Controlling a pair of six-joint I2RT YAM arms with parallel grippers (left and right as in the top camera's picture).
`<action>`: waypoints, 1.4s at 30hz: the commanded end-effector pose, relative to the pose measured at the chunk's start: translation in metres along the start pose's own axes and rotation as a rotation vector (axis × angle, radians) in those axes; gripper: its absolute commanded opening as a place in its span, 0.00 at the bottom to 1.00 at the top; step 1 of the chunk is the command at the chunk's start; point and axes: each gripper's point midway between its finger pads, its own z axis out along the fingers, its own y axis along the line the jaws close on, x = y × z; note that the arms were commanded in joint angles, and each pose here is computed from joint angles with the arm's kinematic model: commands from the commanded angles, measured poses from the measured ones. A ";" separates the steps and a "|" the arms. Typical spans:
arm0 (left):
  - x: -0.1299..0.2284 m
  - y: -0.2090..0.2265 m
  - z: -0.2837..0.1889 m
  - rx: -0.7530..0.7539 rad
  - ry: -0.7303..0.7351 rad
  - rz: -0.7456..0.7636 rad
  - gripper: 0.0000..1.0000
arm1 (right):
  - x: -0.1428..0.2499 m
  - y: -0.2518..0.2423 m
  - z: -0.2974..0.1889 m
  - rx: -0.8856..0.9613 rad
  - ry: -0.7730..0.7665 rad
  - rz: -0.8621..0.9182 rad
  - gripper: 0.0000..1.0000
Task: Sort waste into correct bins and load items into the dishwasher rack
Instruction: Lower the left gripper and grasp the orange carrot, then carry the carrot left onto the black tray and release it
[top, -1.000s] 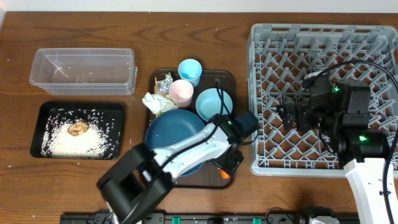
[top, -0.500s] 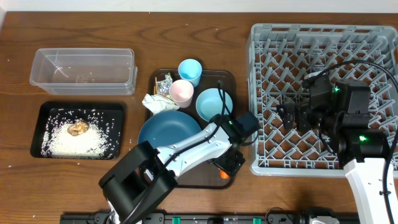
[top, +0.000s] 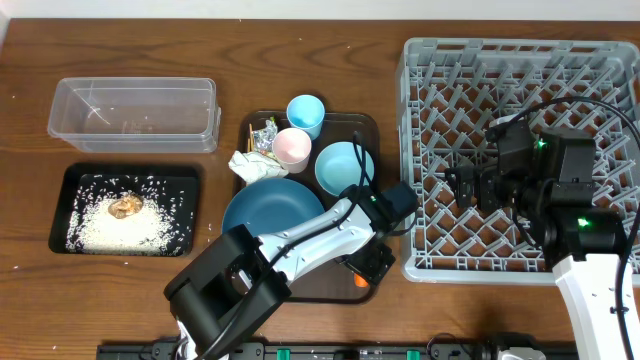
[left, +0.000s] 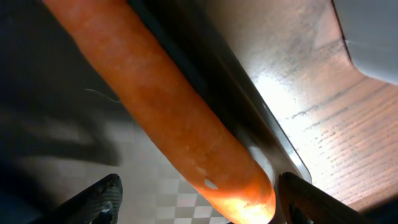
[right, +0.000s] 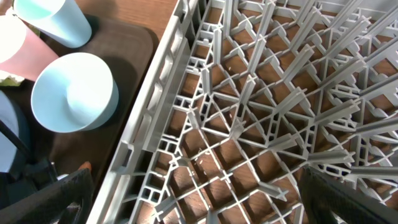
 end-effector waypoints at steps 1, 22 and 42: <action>-0.002 0.004 0.005 -0.026 0.001 -0.022 0.75 | -0.005 0.004 -0.002 -0.005 -0.010 -0.001 0.99; -0.018 0.005 -0.015 -0.045 0.039 -0.043 0.24 | -0.005 0.004 -0.002 -0.005 -0.008 -0.001 0.99; -0.034 0.102 -0.110 -0.177 -0.096 -0.256 0.21 | -0.005 0.003 -0.002 -0.005 -0.010 -0.002 0.99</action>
